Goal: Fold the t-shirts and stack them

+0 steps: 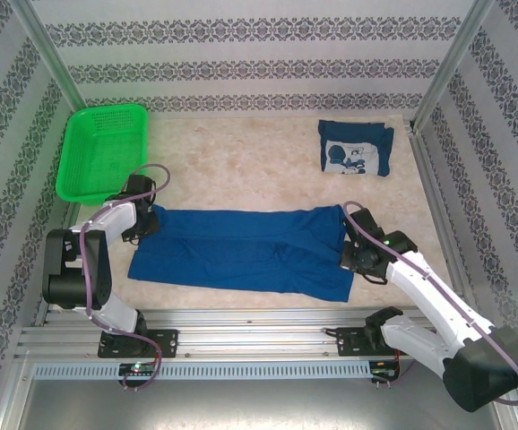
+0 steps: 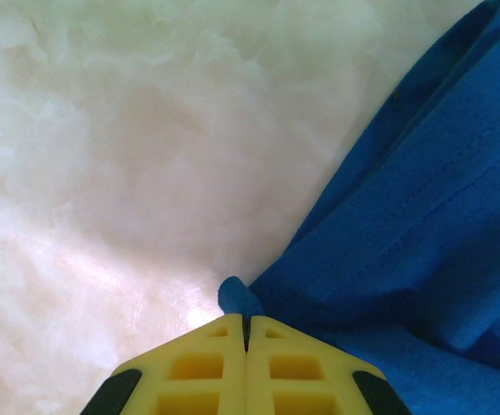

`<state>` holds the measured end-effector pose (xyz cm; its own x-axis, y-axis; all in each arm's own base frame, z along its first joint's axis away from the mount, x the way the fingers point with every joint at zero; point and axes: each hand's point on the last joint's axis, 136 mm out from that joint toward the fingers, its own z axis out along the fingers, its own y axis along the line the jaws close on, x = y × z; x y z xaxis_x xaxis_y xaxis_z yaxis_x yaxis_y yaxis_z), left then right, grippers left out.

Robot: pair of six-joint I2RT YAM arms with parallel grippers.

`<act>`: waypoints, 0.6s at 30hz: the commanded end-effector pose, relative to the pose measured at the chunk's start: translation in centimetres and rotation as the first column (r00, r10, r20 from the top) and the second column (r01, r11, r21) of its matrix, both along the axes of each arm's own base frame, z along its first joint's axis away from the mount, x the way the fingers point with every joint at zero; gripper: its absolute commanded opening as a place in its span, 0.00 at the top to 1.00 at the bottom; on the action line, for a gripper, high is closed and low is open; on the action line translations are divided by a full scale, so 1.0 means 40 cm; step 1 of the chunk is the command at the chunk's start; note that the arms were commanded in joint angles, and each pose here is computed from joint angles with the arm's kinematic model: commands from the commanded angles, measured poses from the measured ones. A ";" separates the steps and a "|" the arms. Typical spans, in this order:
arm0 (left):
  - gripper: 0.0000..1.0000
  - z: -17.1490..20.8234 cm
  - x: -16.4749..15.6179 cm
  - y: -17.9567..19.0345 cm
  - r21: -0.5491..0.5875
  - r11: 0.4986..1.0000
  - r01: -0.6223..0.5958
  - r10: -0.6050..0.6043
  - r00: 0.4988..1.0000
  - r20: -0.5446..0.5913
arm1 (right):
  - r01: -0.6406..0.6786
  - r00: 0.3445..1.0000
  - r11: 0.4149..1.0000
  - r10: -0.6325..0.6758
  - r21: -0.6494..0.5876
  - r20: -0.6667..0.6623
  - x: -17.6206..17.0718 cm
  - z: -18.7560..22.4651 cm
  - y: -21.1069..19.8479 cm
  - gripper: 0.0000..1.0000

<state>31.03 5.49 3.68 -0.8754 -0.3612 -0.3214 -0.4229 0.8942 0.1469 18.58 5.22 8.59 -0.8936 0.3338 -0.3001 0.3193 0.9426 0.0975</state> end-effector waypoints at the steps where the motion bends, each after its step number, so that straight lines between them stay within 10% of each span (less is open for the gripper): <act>1: 1.00 -0.012 -0.038 0.026 0.033 0.998 -0.051 0.053 0.997 -0.064 | 0.049 0.999 0.999 -0.049 -0.016 -0.015 -0.024 -0.020 -0.010 1.00; 8: 0.65 0.031 -0.027 0.010 -0.014 0.996 -0.084 0.083 0.996 -0.005 | -0.037 0.998 0.999 0.036 -0.032 -0.052 -0.031 -0.041 0.026 1.00; 18: 0.42 0.121 -0.024 -0.037 -0.129 0.987 -0.099 0.117 0.984 0.134 | -0.017 0.991 0.998 0.009 -0.055 -0.131 -0.085 -0.090 0.022 0.83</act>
<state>30.48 4.68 7.63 -0.8006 -0.4534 -0.3918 -0.5038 0.8633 0.0303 16.13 6.84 5.74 -0.9315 0.2894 -0.2203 0.2856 0.9571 0.0496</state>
